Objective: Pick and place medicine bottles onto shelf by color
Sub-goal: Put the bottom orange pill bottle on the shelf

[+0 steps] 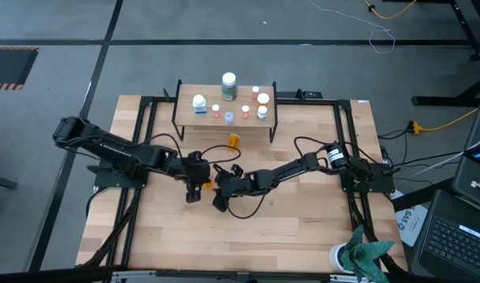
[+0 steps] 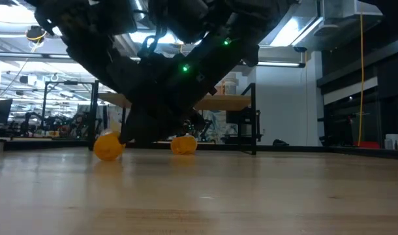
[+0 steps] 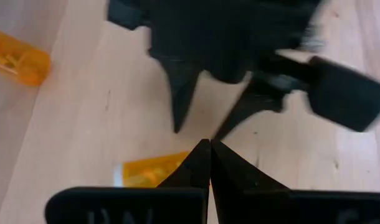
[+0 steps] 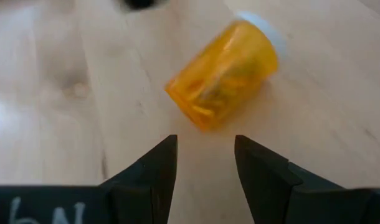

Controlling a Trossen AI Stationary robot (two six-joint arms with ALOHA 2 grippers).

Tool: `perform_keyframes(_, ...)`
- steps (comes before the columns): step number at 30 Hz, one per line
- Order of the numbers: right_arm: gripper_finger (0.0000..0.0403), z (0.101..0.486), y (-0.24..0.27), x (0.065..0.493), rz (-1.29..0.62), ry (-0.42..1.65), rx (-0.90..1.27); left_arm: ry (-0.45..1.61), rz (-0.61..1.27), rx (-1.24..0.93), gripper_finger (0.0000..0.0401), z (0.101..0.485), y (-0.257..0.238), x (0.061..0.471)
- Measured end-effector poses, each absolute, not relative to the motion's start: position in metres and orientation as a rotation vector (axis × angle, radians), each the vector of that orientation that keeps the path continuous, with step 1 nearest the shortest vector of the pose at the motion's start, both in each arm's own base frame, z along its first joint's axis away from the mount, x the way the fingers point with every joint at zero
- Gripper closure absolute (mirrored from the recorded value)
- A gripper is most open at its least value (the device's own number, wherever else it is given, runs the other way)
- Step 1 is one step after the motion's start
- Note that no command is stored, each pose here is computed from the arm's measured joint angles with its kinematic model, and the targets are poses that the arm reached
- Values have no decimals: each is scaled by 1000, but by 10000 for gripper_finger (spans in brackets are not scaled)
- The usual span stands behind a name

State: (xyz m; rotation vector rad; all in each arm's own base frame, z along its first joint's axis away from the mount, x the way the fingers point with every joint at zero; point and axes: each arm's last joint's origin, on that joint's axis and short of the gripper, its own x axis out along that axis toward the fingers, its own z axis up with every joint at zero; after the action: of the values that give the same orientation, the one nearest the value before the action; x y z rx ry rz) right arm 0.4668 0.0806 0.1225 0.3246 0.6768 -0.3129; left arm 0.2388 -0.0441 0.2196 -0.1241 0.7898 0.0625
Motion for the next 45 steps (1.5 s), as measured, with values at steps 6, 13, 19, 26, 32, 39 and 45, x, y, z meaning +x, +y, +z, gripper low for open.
perform_keyframes(6,241,122,79,466,-318,688,331,845,183,-30,401,215,-45,232)
perform_keyframes(13,241,132,90,473,-225,582,325,1084,398,62,401,201,-15,212)
perform_keyframes(19,241,132,85,473,-252,573,319,1110,384,-23,401,187,7,210)
perform_keyframes(26,241,132,76,475,-277,567,321,1075,299,-96,401,185,9,215)
perform_keyframes(32,241,132,75,475,-282,576,317,1074,293,-88,401,170,8,230)
perform_keyframes(39,241,129,75,473,-289,602,310,1108,266,-88,401,157,5,237)
perform_keyframes(45,241,129,74,473,-290,603,309,1071,262,-117,401,166,-2,239)
